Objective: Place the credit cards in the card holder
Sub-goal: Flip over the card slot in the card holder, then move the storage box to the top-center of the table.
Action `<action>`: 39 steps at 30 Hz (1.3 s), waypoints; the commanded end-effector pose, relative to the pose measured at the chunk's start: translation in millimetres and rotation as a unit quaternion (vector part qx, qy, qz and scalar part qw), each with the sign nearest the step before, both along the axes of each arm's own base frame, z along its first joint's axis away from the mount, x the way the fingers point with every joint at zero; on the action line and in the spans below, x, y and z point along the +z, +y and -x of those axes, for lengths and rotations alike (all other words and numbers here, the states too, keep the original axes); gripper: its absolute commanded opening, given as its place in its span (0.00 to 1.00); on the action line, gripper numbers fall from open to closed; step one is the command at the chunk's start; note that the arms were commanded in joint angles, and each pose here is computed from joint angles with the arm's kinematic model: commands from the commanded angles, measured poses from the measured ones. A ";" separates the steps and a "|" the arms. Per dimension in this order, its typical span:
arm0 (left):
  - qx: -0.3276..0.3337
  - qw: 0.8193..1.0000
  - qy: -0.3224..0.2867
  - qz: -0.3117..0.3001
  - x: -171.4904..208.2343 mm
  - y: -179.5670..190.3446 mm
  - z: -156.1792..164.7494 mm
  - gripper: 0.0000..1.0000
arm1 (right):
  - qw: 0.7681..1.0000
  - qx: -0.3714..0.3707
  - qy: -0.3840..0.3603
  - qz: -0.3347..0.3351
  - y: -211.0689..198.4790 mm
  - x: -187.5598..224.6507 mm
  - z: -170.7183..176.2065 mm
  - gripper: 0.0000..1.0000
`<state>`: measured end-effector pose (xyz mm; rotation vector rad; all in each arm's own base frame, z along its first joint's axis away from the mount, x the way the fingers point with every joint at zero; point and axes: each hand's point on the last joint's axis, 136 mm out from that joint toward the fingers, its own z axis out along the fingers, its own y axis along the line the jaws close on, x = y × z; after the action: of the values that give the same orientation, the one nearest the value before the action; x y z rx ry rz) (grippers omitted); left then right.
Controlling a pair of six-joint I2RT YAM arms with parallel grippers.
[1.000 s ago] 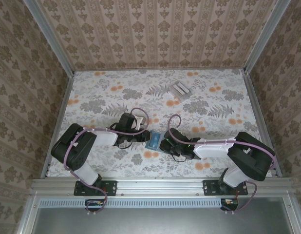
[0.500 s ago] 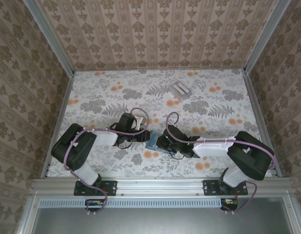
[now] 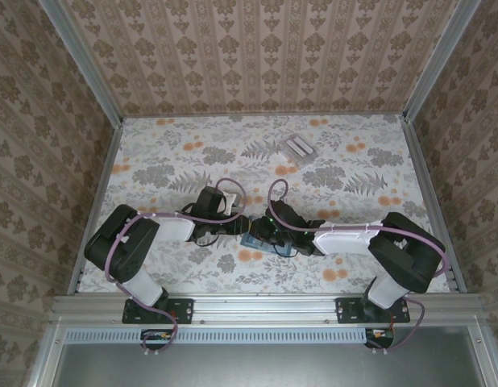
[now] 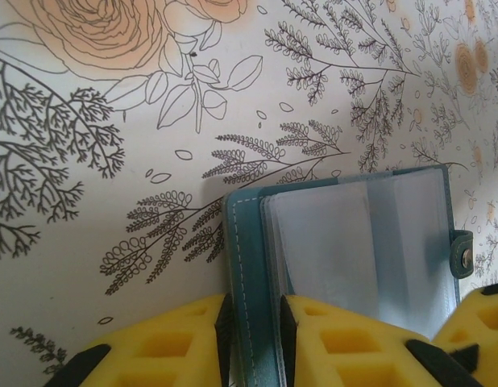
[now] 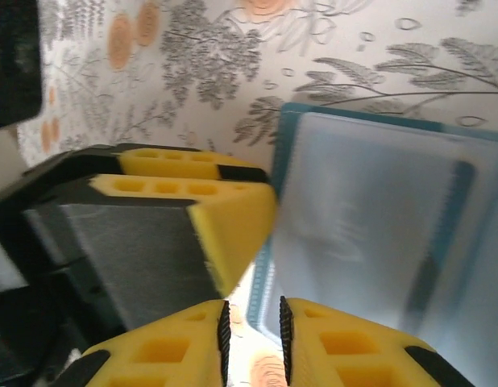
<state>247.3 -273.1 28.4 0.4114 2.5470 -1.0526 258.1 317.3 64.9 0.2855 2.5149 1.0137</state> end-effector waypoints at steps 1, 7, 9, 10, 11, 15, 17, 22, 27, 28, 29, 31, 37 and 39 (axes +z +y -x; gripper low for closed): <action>0.018 1.000 0.015 -0.015 -4.0 11.9 3.6 0.27 | 0.998 0.030 -0.041 -0.031 11.2 35.6 -1.3 0.31; 0.004 1.000 -0.012 -0.013 7.9 10.7 1.9 0.32 | 0.995 0.055 -0.078 -0.001 -2.4 59.0 2.8 0.38; 0.001 1.000 -0.025 -0.017 13.4 10.7 1.1 0.33 | 0.994 0.044 -0.097 0.011 -15.6 68.2 -0.5 0.38; 0.000 0.999 -0.033 -0.019 15.3 11.2 1.1 0.33 | 0.994 0.036 -0.102 0.023 -23.8 70.5 -3.1 0.38; -0.002 0.999 -0.038 -0.022 15.8 11.5 1.6 0.33 | 0.994 0.027 -0.104 0.035 -32.1 71.9 -6.2 0.38; -0.002 0.998 -0.039 -0.039 13.0 13.5 0.6 0.34 | 0.988 0.000 -0.120 0.095 -68.7 82.4 -27.2 0.43; 0.007 0.998 -0.029 -0.052 8.1 16.7 -0.5 0.37 | 0.981 -0.001 -0.148 0.125 -81.4 91.8 -46.3 0.57; 0.023 0.999 -0.012 -0.043 6.1 15.5 0.0 0.43 | 0.961 0.013 -0.175 0.214 -109.1 109.7 -116.5 0.69; -0.023 0.998 -0.008 -0.051 16.2 5.1 3.0 0.46 | 0.942 0.049 -0.190 0.272 -122.6 117.6 -166.5 0.74; -0.030 0.998 -0.011 -0.058 18.0 4.9 5.1 0.47 | 0.938 0.056 -0.188 0.286 -126.9 116.6 -174.4 0.74; -0.030 0.997 -0.015 -0.063 19.4 5.4 6.4 0.47 | 0.933 0.060 -0.190 0.299 -130.8 117.7 -182.4 0.74; -0.032 0.997 -0.021 -0.071 20.4 6.3 11.7 0.47 | 0.924 0.069 -0.184 0.327 -141.0 113.9 -197.8 0.73; -0.011 0.996 -0.024 -0.084 11.0 15.0 18.2 0.47 | 0.930 0.101 -0.161 0.316 -149.8 95.7 -228.1 0.65; -0.008 0.995 -0.033 -0.097 11.4 18.8 15.5 0.47 | 0.931 0.128 -0.155 0.306 -140.3 89.2 -227.8 0.62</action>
<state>231.7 -263.9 41.2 0.5145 2.5946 -0.8567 494.2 164.5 164.3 -0.2274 2.3960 0.2316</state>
